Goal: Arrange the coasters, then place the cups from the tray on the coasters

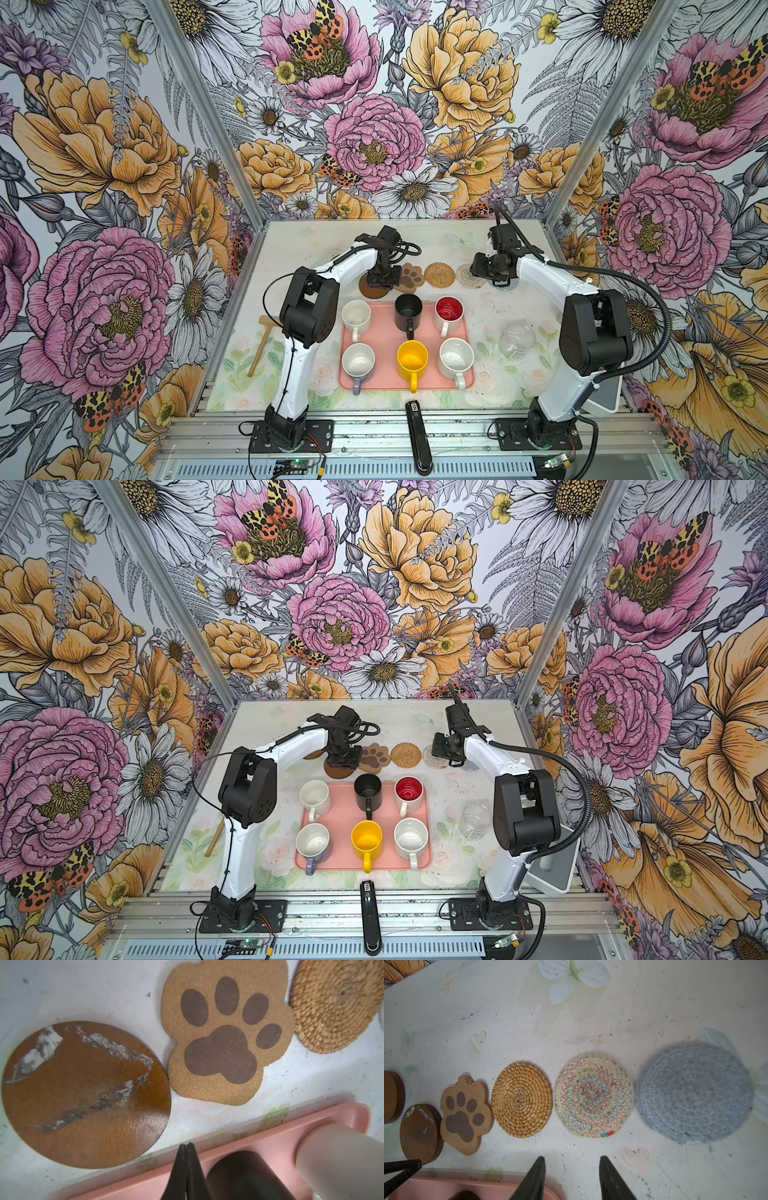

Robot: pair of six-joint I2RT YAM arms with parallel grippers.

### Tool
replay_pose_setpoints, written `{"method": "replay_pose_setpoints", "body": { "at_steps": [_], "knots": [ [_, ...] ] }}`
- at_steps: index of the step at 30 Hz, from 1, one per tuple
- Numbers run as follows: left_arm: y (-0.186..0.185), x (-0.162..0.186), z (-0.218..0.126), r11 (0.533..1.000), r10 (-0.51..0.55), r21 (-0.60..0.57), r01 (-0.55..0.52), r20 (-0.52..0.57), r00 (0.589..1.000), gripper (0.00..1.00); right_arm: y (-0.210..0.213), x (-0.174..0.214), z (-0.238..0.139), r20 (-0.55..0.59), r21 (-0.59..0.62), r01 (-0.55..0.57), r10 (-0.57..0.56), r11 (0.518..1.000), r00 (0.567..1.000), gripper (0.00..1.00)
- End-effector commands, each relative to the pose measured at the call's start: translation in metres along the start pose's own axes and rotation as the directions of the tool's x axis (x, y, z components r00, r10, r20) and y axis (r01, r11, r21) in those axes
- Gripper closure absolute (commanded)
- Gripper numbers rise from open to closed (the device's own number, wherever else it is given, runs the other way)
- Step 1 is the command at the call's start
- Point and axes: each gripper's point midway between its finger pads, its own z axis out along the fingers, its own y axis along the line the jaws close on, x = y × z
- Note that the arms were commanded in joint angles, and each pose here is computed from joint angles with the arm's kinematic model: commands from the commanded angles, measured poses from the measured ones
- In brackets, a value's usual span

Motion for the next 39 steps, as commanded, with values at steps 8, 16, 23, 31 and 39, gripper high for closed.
{"method": "replay_pose_setpoints", "body": {
  "at_steps": [8,16,23,31,39],
  "knots": [
    [0.006,0.005,0.022,1.000,-0.018,-0.015,0.017,-0.043,0.999,1.00,0.002,-0.004,0.000,0.022,-0.024,-0.014,0.014,1.000,1.000,0.55],
    [0.010,0.006,0.031,0.999,-0.025,-0.032,0.024,-0.057,0.998,1.00,0.001,-0.002,0.001,0.020,-0.021,-0.014,0.014,1.000,1.000,0.55],
    [0.026,-0.001,0.035,0.996,-0.047,-0.072,0.044,-0.044,0.998,1.00,0.001,-0.001,0.002,0.017,-0.020,-0.015,0.015,1.000,1.000,0.55],
    [0.039,-0.037,0.031,0.996,-0.051,-0.078,0.053,0.027,0.998,1.00,0.001,-0.001,0.002,0.016,-0.020,-0.015,0.015,1.000,1.000,0.55],
    [0.038,-0.081,0.014,0.997,-0.067,-0.029,0.071,0.126,0.990,1.00,0.001,-0.003,0.001,0.020,-0.022,-0.014,0.015,1.000,1.000,0.55]
  ]
}}
